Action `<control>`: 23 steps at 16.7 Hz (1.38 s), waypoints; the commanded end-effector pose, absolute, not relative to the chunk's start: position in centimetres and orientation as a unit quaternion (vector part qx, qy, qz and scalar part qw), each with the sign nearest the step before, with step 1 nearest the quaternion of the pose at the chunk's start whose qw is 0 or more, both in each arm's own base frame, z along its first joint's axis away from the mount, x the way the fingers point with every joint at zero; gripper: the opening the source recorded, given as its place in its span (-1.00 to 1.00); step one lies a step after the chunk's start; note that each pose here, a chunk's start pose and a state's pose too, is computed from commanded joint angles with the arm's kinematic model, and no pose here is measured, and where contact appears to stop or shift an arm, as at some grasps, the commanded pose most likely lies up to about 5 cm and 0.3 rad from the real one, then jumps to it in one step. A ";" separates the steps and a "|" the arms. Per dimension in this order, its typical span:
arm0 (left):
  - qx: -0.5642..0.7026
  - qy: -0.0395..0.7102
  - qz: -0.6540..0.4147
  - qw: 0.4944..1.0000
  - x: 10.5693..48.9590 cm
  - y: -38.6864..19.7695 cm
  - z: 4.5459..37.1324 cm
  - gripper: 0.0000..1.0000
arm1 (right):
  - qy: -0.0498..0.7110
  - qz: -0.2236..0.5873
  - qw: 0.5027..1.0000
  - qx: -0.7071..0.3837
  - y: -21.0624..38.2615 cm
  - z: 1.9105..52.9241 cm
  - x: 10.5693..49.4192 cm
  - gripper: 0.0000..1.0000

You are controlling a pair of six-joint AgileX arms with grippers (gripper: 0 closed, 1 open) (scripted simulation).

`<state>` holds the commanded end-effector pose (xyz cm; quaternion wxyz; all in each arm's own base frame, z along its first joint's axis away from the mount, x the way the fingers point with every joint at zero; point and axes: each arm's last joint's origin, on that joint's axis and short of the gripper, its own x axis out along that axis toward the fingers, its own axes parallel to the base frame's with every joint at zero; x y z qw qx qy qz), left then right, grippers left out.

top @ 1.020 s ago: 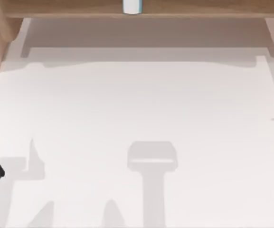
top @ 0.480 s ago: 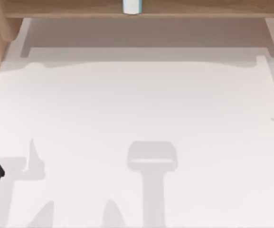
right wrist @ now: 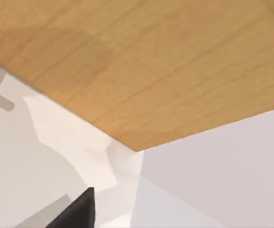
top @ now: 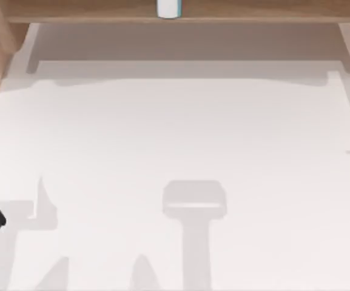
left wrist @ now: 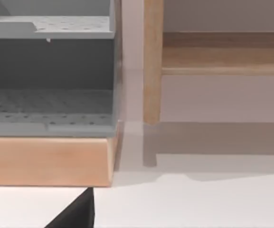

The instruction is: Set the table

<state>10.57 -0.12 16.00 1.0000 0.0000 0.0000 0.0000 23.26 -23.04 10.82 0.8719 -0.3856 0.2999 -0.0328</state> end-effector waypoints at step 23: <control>0.000 0.000 0.000 1.000 10.6 -0.1 16.0 1.00 | 0.004 -0.006 0.707 -0.707 -18.0 9.0 22.6 1.00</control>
